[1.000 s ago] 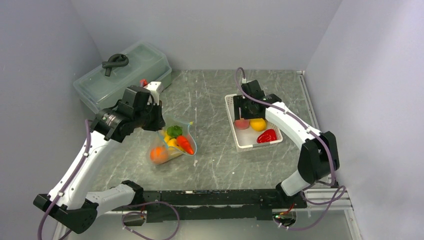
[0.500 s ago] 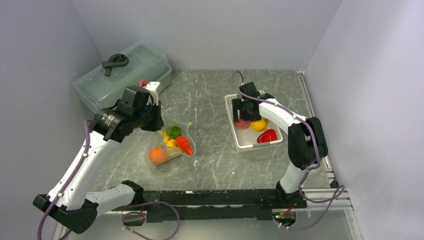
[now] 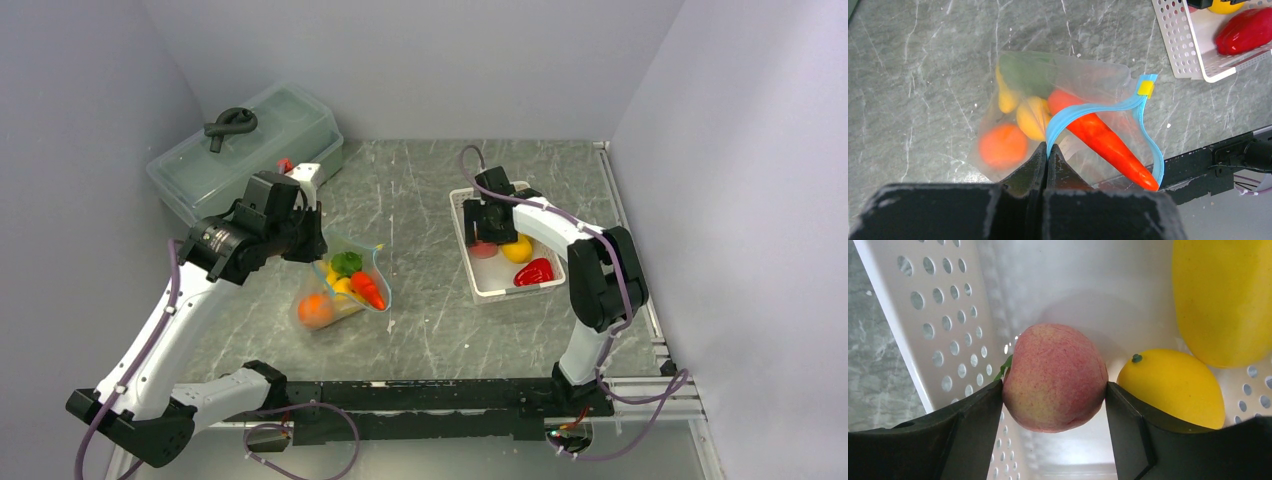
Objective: Place the food in the zip-top bag and seal the zipper
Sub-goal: Pick up the fake fruit from the bin, then place the fake fruit in the zipper food storage bag.
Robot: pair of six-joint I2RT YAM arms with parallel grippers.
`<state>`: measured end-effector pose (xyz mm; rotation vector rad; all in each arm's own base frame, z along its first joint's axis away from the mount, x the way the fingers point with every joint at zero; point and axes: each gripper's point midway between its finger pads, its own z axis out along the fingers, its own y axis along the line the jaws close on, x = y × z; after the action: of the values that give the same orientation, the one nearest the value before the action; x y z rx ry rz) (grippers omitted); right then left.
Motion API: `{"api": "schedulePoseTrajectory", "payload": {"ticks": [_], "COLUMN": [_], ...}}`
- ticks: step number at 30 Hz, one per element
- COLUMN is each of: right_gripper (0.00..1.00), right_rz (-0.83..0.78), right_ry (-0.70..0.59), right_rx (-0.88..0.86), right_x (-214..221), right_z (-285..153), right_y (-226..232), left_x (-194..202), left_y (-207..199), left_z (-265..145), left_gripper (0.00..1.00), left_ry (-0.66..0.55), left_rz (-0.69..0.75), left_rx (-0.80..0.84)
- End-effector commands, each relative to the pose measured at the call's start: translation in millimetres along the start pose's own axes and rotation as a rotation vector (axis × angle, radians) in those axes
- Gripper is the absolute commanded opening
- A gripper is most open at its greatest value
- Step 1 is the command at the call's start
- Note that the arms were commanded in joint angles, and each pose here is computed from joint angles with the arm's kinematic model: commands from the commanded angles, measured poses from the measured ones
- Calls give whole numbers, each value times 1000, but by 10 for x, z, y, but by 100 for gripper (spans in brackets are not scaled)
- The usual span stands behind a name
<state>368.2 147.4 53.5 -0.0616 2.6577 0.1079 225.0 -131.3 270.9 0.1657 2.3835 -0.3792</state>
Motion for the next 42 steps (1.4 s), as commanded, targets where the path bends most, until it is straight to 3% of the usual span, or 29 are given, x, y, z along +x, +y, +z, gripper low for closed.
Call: {"api": "schedulePoseTrajectory", "payload": {"ticks": [1,6,21,30,42], "right_gripper": [55,34,29,29,27], "right_rz": [15,11,53,21,-227], "right_ry": [-42,-78,-258,-405,-492], "right_rx": [-3,-2,-91,-379,-851], "right_x": [-86,-187,-543,-688,-429], "right_z": [-23,-188,-1099,-1892,-2823], "right_y": [-1,-11,76,498,1298], "left_x": [-139,-125,-105,-122,-155], "left_y": [-49,-42,-48,-70,-80], "left_z": [-117,-124,-96,-65,-41], "left_gripper": [0,0,0,0,0], "left_ry": [-64,-66,-65,-66,-68], "left_rz": [-21,-21,-17,-13,-12], "left_rx": [17,16,24,34,34]}}
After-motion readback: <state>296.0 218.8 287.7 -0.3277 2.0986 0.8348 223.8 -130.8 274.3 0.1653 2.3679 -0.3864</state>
